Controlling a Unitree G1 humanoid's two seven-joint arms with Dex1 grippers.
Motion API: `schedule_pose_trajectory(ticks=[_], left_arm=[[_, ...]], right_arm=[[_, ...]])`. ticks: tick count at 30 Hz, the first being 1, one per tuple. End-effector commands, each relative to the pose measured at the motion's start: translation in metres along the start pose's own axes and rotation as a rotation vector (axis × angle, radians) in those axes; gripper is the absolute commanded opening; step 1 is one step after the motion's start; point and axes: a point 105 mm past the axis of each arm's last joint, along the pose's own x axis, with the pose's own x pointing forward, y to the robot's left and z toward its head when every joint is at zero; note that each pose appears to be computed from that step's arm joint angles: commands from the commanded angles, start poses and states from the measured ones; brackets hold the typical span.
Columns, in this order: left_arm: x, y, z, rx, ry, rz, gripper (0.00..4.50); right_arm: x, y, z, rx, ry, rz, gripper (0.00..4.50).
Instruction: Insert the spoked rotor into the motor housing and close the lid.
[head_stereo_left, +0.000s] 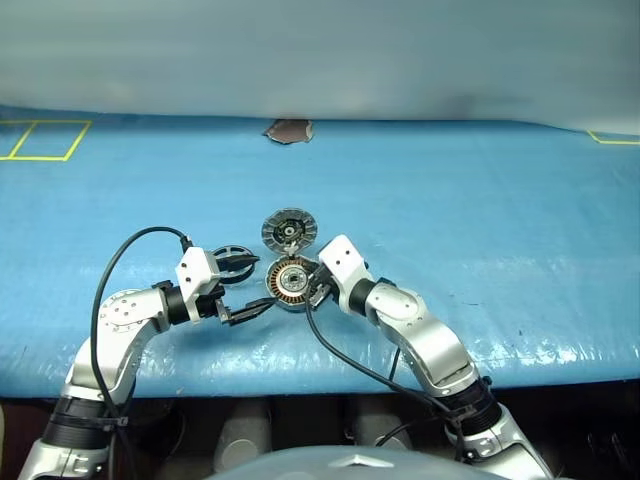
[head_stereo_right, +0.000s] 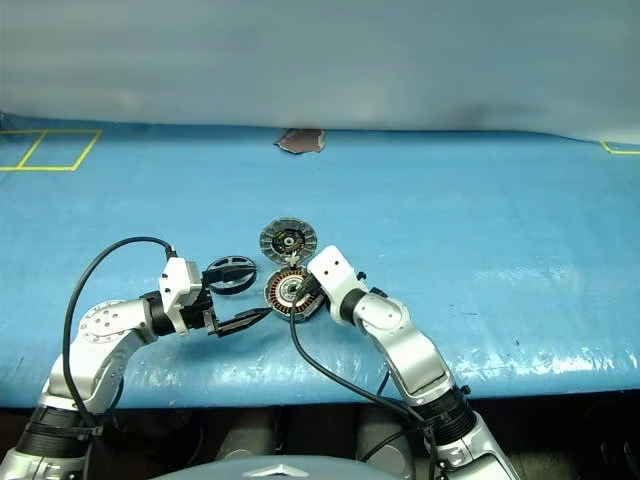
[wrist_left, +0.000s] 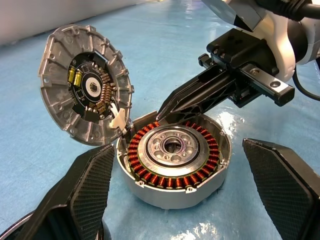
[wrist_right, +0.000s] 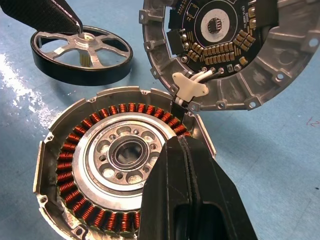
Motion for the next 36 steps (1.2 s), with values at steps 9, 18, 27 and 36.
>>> schedule_pose_trajectory(ticks=[9, 18, 27, 36], left_arm=[[0.0, -0.001, 0.01, 0.036, -0.034, -0.006, 4.5], [0.002, -0.001, 0.01, 0.036, -0.037, -0.009, 4.5], [0.002, -0.002, 0.009, 0.036, -0.032, -0.009, 4.5], [0.0, -0.002, 0.007, 0.029, -0.028, -0.01, 4.5]], right_arm=[[-0.002, 0.013, 0.021, -0.037, -0.066, 0.033, 0.02], [0.002, 0.022, 0.009, -0.021, -0.019, 0.076, 0.02], [0.007, 0.022, -0.023, 0.044, 0.087, 0.075, 0.02], [0.01, 0.029, -0.043, 0.129, 0.141, 0.093, 0.02]])
